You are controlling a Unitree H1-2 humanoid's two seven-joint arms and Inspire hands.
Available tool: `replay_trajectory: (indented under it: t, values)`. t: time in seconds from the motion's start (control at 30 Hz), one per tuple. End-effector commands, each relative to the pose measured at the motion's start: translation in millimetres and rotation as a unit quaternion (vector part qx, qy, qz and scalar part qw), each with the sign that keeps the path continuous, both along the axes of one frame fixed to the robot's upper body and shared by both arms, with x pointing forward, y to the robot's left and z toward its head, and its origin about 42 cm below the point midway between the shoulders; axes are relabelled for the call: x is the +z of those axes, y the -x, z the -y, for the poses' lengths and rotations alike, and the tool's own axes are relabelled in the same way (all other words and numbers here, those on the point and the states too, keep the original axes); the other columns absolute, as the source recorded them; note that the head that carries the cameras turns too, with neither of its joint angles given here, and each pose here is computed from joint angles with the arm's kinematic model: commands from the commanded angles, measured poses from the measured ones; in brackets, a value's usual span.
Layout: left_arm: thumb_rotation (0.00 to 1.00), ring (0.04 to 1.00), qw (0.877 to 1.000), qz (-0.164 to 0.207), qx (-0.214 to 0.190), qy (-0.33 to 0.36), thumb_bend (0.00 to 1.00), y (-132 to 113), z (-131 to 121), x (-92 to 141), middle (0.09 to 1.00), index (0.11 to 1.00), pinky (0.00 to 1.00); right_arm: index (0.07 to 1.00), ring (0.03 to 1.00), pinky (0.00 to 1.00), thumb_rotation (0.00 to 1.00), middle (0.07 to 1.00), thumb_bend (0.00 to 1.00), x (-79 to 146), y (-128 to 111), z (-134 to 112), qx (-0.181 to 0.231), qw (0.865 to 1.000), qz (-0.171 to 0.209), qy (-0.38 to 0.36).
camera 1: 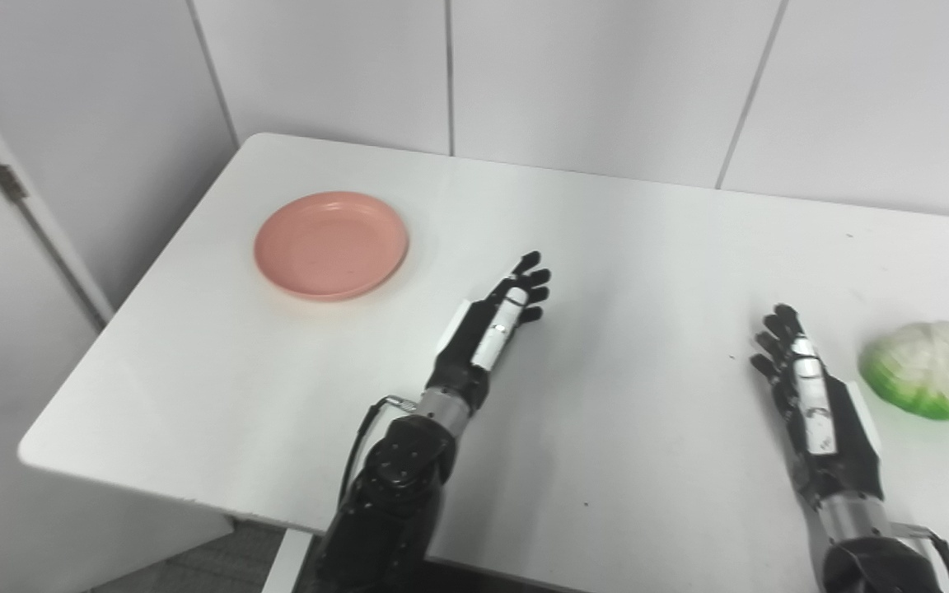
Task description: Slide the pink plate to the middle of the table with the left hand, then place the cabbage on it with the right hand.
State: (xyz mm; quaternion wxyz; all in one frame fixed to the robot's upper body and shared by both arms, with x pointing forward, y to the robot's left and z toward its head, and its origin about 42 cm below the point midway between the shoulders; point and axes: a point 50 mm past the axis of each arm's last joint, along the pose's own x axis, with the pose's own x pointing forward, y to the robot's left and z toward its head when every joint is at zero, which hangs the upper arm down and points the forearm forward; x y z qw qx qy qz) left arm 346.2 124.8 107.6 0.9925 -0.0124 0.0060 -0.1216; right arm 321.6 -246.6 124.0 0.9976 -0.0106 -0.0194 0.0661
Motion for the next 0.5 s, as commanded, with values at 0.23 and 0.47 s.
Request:
replay_trajectory:
  t: [0.23, 0.47]
  values:
    - [1.0, 0.901, 0.998, -0.06, -0.02, -0.005, 0.4, 4.9, 25.0, -23.7, 0.915, 0.903, 0.86, 0.974, 0.98, 0.99, 1.0, 0.977, 0.24, 2.2, -1.7, 5.7, 0.001, 1.0, 0.012, -0.002]
    - [1.0, 0.899, 0.998, -0.06, -0.014, -0.004, 0.41, 2.0, 24.1, -23.8, 0.913, 0.9, 0.86, 0.979, 0.982, 0.99, 1.0, 0.98, 0.23, 2.9, -2.4, 4.3, 0.002, 1.0, 0.013, -0.003]
